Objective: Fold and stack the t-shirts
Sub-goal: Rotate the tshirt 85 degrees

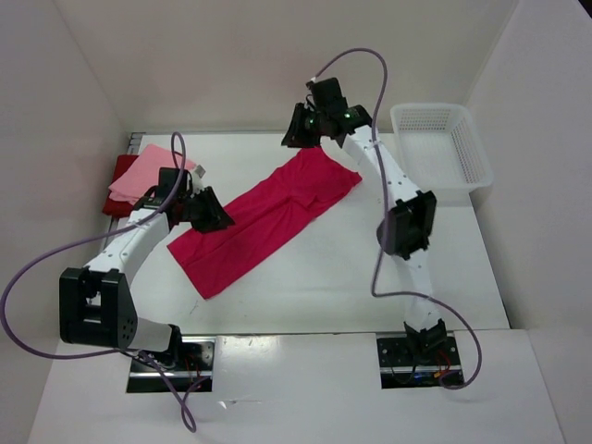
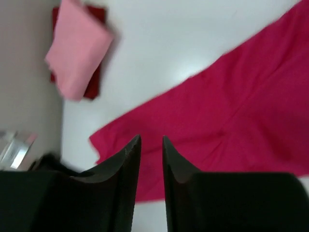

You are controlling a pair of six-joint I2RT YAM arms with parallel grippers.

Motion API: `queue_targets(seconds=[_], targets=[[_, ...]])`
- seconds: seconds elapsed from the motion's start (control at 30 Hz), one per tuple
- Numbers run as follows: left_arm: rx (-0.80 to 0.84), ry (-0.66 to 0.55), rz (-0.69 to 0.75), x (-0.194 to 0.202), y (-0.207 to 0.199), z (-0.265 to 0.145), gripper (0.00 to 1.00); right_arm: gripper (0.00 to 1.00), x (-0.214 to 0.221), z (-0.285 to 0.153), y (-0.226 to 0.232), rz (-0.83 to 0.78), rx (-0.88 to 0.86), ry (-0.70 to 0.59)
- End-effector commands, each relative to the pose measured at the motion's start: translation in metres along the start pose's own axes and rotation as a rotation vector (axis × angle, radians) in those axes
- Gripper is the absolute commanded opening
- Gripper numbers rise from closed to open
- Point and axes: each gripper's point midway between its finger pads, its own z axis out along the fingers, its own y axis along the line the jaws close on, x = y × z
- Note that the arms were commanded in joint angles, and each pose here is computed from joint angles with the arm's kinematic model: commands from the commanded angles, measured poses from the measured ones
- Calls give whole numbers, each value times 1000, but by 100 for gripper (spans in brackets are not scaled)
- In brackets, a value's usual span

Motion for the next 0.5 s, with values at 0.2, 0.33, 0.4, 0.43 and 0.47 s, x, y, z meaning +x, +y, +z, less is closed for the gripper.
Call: queue_targets(seconds=[0.2, 0.33, 0.4, 0.43, 0.47], targets=[[-68, -56, -6, -18, 29, -13, 25, 6, 179, -100, 7, 107, -142, 154], [-78, -48, -10, -23, 33, -9, 22, 38, 271, -60, -6, 198, -133, 320], [-77, -50, 4, -25, 32, -11, 22, 51, 279, -47, -3, 220, -148, 322], [-90, -48, 0, -25, 35, -9, 22, 53, 276, -39, -1, 227, -160, 311], [-87, -55, 13, -28, 33, -10, 25, 54, 291, -27, -3, 229, -126, 334]])
